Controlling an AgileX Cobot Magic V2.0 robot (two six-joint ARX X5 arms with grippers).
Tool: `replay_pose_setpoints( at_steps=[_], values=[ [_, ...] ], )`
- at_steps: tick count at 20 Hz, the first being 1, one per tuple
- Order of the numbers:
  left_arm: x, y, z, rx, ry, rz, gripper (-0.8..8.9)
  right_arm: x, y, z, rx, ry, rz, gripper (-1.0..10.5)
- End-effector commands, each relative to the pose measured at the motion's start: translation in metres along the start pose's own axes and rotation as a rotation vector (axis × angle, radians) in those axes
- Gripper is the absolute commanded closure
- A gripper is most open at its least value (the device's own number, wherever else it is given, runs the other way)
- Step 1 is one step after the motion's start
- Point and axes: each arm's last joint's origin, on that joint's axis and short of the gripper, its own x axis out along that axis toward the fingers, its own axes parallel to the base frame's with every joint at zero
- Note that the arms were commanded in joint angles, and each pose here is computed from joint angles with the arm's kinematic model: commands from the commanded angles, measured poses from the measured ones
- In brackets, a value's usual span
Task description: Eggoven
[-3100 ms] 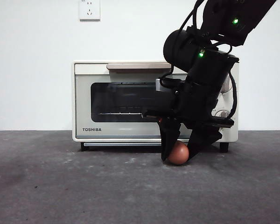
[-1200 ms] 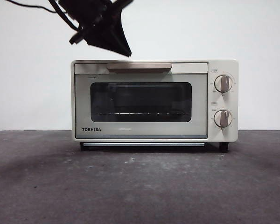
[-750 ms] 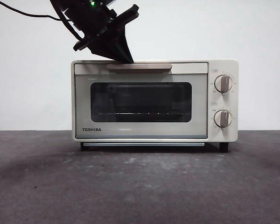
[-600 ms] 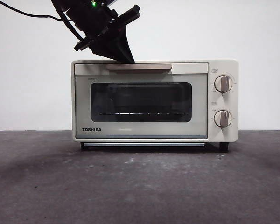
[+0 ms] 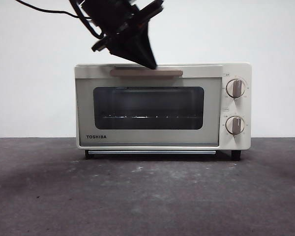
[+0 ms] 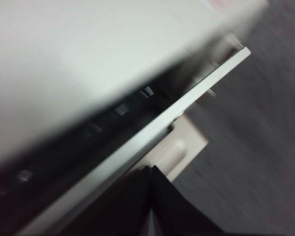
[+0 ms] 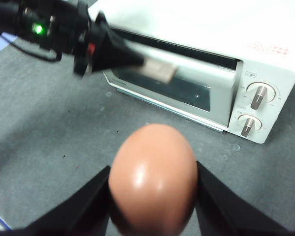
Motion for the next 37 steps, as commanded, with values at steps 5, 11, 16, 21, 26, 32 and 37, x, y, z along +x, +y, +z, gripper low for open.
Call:
replay_pose_setpoints(
  at_steps=[5, 11, 16, 21, 26, 32, 37],
  values=[
    [0.020, -0.030, -0.026, 0.034, 0.221, -0.060, 8.07, -0.002, 0.002, 0.005, -0.015, -0.020, 0.007, 9.4],
    [0.011, -0.055, -0.035, 0.064, 0.330, -0.105, 8.07, -0.002, 0.002, 0.005, -0.016, -0.020, 0.007, 9.4],
    [-0.014, -0.067, -0.031, 0.078, 0.325, -0.122, 8.07, 0.002, 0.002, 0.005, -0.015, -0.009, 0.004, 9.4],
    [-0.079, -0.065, -0.012, 0.066, 0.144, -0.106, 8.07, 0.030, 0.003, 0.011, -0.014, 0.048, -0.007, 9.4],
    [-0.158, -0.049, -0.009, 0.017, -0.052, -0.032, 8.07, 0.092, 0.001, 0.019, -0.007, 0.117, -0.023, 9.4],
    [-0.213, -0.026, -0.068, -0.110, -0.142, 0.120, 8.07, 0.171, -0.012, 0.018, 0.019, 0.153, -0.035, 9.4],
    [-0.238, -0.028, -0.115, -0.187, -0.213, 0.133, 8.07, 0.222, -0.027, 0.007, 0.045, 0.182, -0.070, 9.4]
  ],
)
